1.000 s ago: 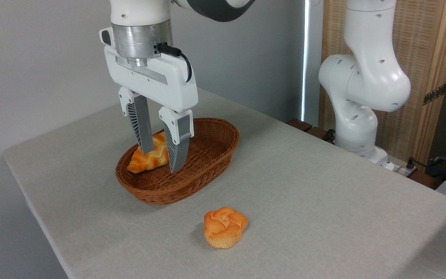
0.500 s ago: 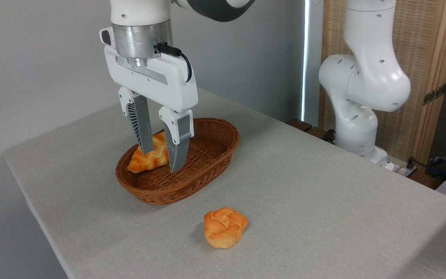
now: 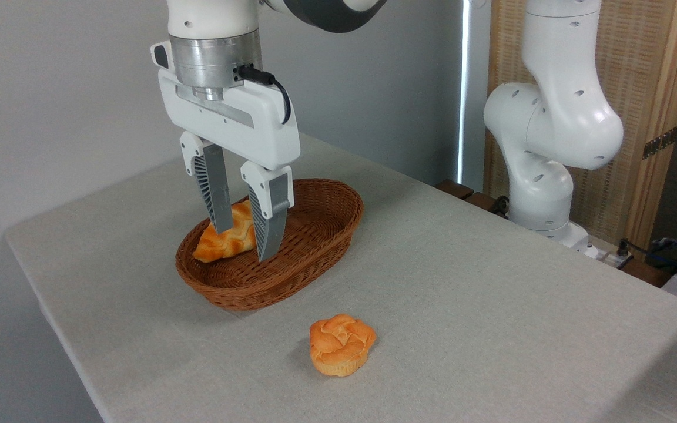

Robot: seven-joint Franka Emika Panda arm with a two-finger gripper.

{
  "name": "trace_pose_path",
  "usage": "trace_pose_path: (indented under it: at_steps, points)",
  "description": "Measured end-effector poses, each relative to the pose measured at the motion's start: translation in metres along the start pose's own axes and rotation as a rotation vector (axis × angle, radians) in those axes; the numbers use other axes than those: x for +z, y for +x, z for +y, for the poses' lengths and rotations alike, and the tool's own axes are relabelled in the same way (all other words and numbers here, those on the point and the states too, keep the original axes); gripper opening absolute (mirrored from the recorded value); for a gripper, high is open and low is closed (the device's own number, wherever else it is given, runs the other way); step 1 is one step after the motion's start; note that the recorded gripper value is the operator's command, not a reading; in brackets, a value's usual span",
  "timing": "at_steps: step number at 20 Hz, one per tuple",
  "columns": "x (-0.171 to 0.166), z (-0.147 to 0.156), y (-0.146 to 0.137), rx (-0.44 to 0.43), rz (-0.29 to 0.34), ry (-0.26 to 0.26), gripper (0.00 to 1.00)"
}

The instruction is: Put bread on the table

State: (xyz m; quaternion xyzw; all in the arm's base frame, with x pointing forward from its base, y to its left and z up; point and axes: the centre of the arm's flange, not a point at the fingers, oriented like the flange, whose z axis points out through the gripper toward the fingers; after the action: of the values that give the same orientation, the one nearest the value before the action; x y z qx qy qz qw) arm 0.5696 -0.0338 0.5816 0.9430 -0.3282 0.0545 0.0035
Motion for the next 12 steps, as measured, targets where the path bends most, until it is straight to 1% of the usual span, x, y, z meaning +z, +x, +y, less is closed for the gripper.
trace_pose_path:
  at_steps: [12]
  points:
    - [0.0,0.0019,0.0013,0.004,0.0,0.0,1.0]
